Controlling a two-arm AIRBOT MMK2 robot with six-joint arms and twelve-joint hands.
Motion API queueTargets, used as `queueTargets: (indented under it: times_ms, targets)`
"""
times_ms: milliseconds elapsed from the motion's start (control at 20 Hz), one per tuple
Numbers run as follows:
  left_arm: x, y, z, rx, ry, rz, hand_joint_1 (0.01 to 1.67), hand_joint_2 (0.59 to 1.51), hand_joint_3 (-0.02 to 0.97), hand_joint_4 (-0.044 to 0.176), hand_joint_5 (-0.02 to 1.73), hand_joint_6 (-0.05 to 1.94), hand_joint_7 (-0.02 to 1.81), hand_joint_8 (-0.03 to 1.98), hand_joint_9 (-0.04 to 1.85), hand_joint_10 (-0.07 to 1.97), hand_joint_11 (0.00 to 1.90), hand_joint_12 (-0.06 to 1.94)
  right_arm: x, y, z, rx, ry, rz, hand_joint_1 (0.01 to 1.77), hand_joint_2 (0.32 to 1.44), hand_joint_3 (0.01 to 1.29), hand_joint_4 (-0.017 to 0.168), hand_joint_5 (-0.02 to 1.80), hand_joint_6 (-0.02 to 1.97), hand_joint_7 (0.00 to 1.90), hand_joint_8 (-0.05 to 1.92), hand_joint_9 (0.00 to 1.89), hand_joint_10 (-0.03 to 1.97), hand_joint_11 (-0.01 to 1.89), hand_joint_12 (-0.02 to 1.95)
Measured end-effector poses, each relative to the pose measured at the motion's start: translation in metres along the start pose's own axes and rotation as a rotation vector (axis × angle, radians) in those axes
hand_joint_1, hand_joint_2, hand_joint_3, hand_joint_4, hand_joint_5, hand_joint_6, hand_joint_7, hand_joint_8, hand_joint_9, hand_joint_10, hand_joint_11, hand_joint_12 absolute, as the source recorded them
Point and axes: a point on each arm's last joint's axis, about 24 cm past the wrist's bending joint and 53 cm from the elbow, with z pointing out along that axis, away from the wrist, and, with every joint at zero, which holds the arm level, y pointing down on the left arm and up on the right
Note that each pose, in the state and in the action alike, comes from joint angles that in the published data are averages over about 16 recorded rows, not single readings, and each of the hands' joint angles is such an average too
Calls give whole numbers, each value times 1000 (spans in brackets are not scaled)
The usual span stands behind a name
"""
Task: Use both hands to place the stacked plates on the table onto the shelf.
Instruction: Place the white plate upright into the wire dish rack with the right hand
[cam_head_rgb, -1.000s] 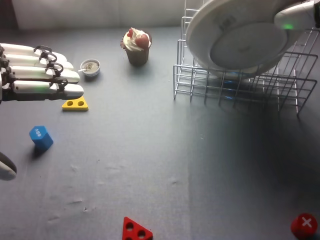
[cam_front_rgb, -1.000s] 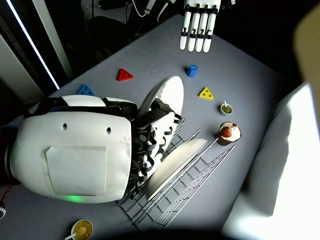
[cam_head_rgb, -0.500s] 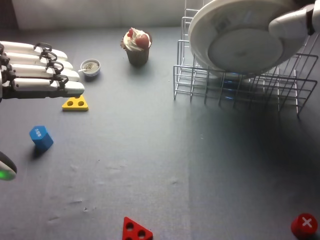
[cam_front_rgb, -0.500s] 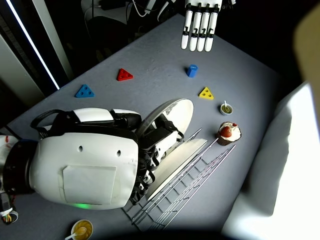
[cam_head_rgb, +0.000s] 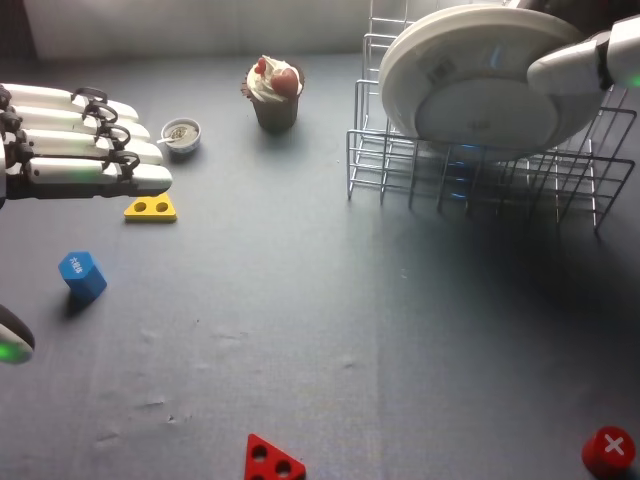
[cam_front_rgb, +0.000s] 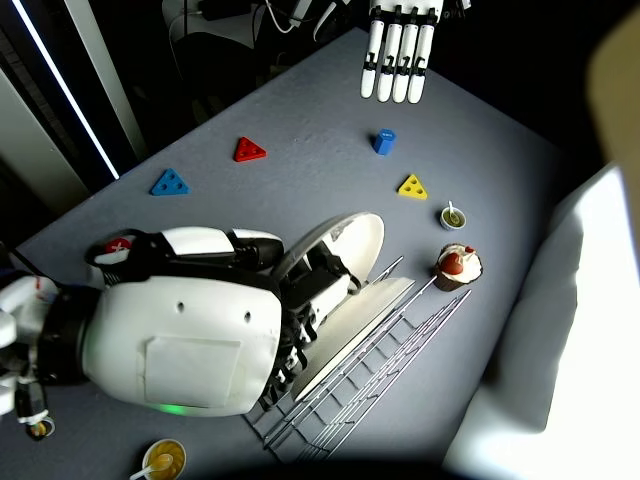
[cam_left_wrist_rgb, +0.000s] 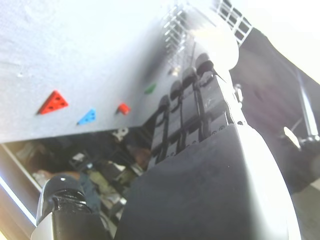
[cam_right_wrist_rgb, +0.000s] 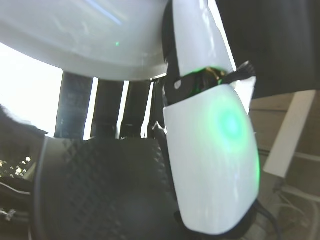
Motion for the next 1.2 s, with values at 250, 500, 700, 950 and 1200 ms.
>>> queueTargets:
  times_ms: [250,500,700,950,1200]
  targets:
    - [0,-2,1,6,0,-8,165,896,1,2,79,19,136,7,136,6,149,12,2,-8,5,8,4,-5,1430,994,13,-9,849,941,1027,786,1078,875,1147,374]
    - [1,-3,1,9,0,-16,165,896,2,2,84,19,136,8,139,6,154,12,5,-13,10,7,13,-15,1387,1002,13,-9,862,913,1008,560,1068,610,1124,260]
    - [1,-4,2,11,1,-21,164,897,2,2,87,19,132,7,139,6,159,12,8,-15,12,1,21,-18,1344,1009,12,-9,863,697,985,355,1041,385,1089,172]
    - [1,-4,2,12,1,-27,163,898,2,2,87,19,121,7,128,6,160,12,12,-15,14,-9,31,-19,1284,1007,12,-7,852,406,934,111,1004,90,1037,108]
    - [1,-4,2,12,1,-31,162,898,2,2,79,19,107,7,116,6,156,12,20,-5,15,-33,46,-15,1249,996,13,-5,832,117,884,19,964,15,994,76]
